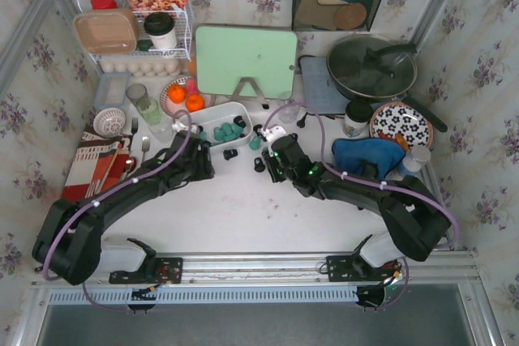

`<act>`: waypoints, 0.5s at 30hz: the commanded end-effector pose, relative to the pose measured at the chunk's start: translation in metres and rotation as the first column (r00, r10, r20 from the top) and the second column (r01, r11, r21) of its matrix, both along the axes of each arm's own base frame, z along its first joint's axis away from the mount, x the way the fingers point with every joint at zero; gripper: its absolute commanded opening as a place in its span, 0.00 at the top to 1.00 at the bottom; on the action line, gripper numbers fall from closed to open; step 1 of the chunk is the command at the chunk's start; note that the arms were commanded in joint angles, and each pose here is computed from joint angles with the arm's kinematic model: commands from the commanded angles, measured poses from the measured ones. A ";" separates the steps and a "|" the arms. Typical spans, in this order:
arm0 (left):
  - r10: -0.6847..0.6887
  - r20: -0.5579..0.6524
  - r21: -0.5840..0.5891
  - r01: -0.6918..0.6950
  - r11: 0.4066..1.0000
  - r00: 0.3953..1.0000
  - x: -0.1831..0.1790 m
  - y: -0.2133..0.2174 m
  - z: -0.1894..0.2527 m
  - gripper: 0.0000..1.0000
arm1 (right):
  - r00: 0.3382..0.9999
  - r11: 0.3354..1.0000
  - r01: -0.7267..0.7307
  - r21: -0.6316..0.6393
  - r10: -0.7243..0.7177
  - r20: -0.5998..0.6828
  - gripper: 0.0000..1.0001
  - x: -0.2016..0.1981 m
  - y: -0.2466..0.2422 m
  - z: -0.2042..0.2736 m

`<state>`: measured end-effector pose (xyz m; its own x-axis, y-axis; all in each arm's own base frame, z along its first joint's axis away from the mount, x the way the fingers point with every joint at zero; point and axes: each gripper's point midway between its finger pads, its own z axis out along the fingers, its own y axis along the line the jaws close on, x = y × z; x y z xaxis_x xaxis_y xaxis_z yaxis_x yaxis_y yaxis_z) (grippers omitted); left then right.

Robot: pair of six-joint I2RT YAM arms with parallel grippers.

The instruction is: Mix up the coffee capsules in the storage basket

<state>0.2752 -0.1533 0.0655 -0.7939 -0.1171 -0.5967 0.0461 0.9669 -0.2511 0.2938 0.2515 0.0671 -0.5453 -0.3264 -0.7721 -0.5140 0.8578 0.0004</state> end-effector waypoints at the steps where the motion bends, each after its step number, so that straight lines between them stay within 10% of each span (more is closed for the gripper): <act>1: -0.038 0.096 0.050 0.033 0.998 0.995 0.025 -0.026 0.017 0.41 | 0.996 0.998 0.034 0.054 -0.038 0.084 0.79 0.010 0.000 0.026; 15: -0.043 0.266 0.100 0.017 0.995 0.963 0.021 -0.038 0.058 0.41 | 0.959 0.962 -0.067 0.263 -0.011 0.282 0.78 0.096 0.094 0.110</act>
<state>0.2960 -0.2050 0.1074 -0.6746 -0.0125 -0.7381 0.1575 0.9744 -0.1604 0.3684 0.3217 0.1616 -0.3535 -0.1208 -0.9276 -0.5146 0.8532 0.0850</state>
